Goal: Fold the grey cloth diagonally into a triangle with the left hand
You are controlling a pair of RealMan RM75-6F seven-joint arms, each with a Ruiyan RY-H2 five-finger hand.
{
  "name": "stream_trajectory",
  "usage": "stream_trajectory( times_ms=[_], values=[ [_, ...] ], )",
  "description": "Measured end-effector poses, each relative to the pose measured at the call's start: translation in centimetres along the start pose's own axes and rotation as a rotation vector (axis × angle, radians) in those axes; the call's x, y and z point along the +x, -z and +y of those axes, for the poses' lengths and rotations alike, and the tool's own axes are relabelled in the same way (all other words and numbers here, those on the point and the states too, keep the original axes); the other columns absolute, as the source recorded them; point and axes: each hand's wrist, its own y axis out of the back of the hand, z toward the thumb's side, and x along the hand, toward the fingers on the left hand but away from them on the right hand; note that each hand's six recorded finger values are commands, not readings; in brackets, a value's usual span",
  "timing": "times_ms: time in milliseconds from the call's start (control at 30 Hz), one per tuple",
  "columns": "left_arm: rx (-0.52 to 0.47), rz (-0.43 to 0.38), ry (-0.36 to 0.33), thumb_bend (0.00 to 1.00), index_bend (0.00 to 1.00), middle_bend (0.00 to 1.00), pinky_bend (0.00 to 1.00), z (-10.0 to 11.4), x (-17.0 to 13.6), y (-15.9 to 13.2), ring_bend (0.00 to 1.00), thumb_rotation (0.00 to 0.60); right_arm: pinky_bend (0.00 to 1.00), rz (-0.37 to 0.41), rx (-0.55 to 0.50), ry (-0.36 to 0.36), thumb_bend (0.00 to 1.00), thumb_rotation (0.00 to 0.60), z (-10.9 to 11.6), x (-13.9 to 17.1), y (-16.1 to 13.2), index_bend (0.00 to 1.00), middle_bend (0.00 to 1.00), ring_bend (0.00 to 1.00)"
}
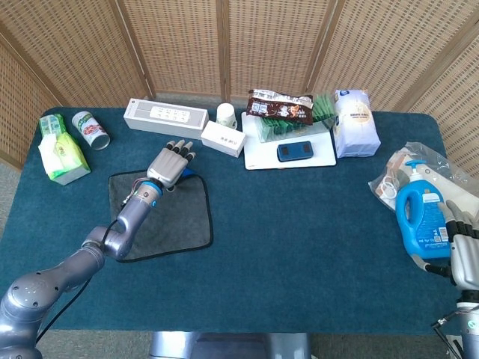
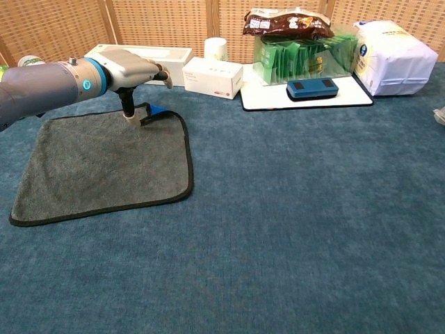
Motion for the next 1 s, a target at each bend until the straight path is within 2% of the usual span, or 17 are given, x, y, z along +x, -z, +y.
stream_trajectory(
  times_ms=[167,333,500,700,1000],
  values=[
    [0.006,0.003,0.004,0.21,0.20,0.00,0.16,-0.1,0.2,-0.2,0.00,0.600,0.00,-0.002,-0.001,0.000,0.00,0.600,0.0,0.0,0.0,0.00,0.00,0.00],
    [0.016,0.011,0.012,0.25,0.22,0.00,0.16,-0.5,0.4,-0.4,0.00,0.600,0.00,-0.001,-0.005,0.001,0.00,0.600,0.1,-0.1,0.1,0.00,0.00,0.00],
    [0.022,0.023,0.013,0.35,0.26,0.00,0.17,-0.7,0.5,-0.1,0.00,0.600,0.00,0.002,-0.003,-0.001,0.00,0.600,0.0,0.0,0.1,0.00,0.00,0.00],
    [0.033,0.036,0.013,0.36,0.28,0.00,0.18,-1.0,0.7,0.0,0.00,0.600,0.00,0.005,0.001,-0.004,0.00,0.600,-0.1,0.0,0.0,0.00,0.00,0.00],
    [0.049,0.043,-0.008,0.36,0.39,0.00,0.20,-0.8,0.9,-0.3,0.00,0.600,0.00,0.010,0.003,-0.005,0.00,0.600,-0.2,0.0,-0.1,0.00,0.00,0.00]
  ],
)
